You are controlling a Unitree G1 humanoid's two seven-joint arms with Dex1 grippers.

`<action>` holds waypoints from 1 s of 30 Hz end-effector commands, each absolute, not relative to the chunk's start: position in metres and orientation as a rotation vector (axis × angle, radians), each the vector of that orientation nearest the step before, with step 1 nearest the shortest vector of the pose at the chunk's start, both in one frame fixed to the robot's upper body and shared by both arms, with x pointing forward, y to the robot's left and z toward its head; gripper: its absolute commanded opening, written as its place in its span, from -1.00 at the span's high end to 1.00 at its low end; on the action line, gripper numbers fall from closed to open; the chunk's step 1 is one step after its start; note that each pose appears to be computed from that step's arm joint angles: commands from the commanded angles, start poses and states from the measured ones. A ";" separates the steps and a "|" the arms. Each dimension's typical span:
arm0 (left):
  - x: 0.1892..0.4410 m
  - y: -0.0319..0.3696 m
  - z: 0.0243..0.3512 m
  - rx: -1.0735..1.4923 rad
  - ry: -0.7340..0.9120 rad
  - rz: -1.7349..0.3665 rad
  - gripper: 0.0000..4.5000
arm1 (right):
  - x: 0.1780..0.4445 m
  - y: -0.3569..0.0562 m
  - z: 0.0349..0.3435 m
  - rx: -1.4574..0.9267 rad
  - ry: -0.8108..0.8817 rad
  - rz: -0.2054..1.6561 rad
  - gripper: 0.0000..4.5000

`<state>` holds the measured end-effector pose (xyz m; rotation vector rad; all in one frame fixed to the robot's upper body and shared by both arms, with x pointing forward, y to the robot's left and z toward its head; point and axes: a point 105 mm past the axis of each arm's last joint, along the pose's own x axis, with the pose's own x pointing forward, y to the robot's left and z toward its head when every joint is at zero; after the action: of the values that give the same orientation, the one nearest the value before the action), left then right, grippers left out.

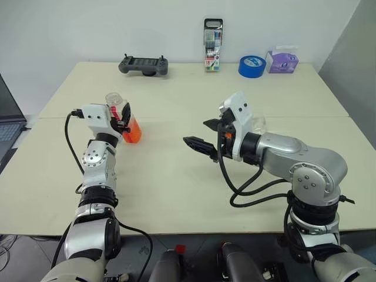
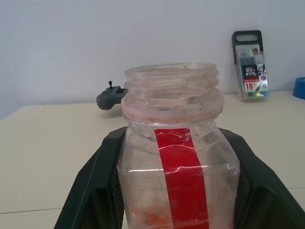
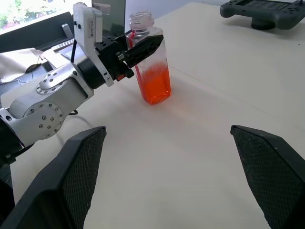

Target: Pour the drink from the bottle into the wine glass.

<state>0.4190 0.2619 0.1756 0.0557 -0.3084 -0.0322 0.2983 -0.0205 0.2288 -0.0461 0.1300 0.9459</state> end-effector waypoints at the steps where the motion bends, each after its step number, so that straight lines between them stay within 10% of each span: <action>1: 0.419 0.275 0.149 0.029 -0.190 0.023 -0.11 | 0.294 -0.018 0.237 -0.048 0.081 0.970 -0.98; 8: 0.421 0.281 0.146 0.043 -0.160 0.055 -0.99 | 0.297 -0.021 0.236 -0.047 0.075 0.957 -0.98; 30: 0.419 0.267 0.146 0.084 -0.153 -0.059 -0.99 | 0.300 -0.023 0.241 -0.046 0.052 0.947 -0.98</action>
<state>0.4217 0.2644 0.1307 0.0505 -0.1109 -0.0400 0.3030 -0.0233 0.2293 -0.0411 0.1106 0.9349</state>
